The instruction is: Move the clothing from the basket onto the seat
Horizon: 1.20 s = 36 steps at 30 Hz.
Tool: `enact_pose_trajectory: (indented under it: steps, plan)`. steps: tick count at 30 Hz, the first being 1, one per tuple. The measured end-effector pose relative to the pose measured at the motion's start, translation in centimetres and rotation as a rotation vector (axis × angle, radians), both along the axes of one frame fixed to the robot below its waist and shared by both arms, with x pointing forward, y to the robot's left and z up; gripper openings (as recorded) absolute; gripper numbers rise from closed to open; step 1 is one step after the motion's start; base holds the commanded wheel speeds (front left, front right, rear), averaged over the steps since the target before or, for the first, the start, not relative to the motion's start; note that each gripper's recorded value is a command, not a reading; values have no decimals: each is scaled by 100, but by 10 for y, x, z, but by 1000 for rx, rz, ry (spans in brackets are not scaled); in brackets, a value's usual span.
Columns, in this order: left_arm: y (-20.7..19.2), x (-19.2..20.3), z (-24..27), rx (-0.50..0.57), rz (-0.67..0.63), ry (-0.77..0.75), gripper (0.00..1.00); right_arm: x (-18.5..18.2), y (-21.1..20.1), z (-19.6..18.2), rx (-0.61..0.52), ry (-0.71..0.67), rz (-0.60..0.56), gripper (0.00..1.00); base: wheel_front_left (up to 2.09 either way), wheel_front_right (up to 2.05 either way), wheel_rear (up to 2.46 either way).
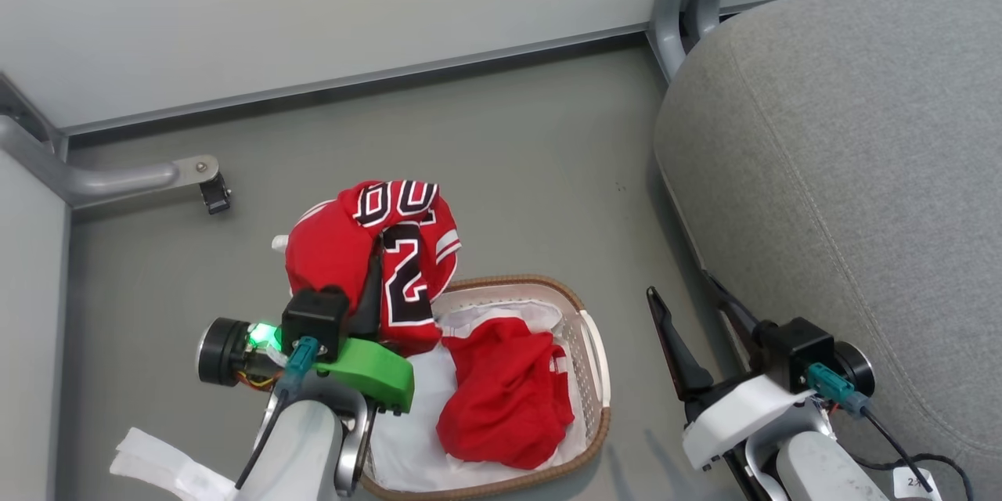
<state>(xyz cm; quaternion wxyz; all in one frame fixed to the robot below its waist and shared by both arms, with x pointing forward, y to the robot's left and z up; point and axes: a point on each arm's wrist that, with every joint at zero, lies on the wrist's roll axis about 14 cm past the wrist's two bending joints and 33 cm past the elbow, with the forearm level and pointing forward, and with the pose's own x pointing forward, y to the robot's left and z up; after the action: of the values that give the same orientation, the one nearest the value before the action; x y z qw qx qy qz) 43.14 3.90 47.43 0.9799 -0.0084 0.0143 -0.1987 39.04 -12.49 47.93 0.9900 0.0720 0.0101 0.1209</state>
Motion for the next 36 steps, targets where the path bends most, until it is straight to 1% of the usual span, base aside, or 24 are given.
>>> enact_pose_trajectory:
  steps: [5, 13, 17, 23, 30, 36]
  plan:
    - [-2, -1, 35, -47, -7, -92, 0, -5, 4, 3, 4, -8, 9, 100, 0, 0, 0]
    - [-16, -7, 85, -110, -54, -220, 0, -13, 10, 2, 9, -5, 23, 100, 0, 0, 0]
    - [-22, -10, 94, -121, -69, -244, 0, -15, 11, 2, 7, -5, 29, 100, 0, 0, 0]
    - [-25, -11, 93, -124, -76, -236, 0, -17, 15, 1, 2, -2, 45, 100, 0, 0, 0]
    - [-27, -13, 88, -135, -77, -219, 0, -22, 42, -4, -20, 10, 149, 100, 0, 0, 0]
    - [-28, -11, 85, -144, -77, -204, 0, -14, 86, 17, -23, -56, 300, 100, 0, 0, 0]
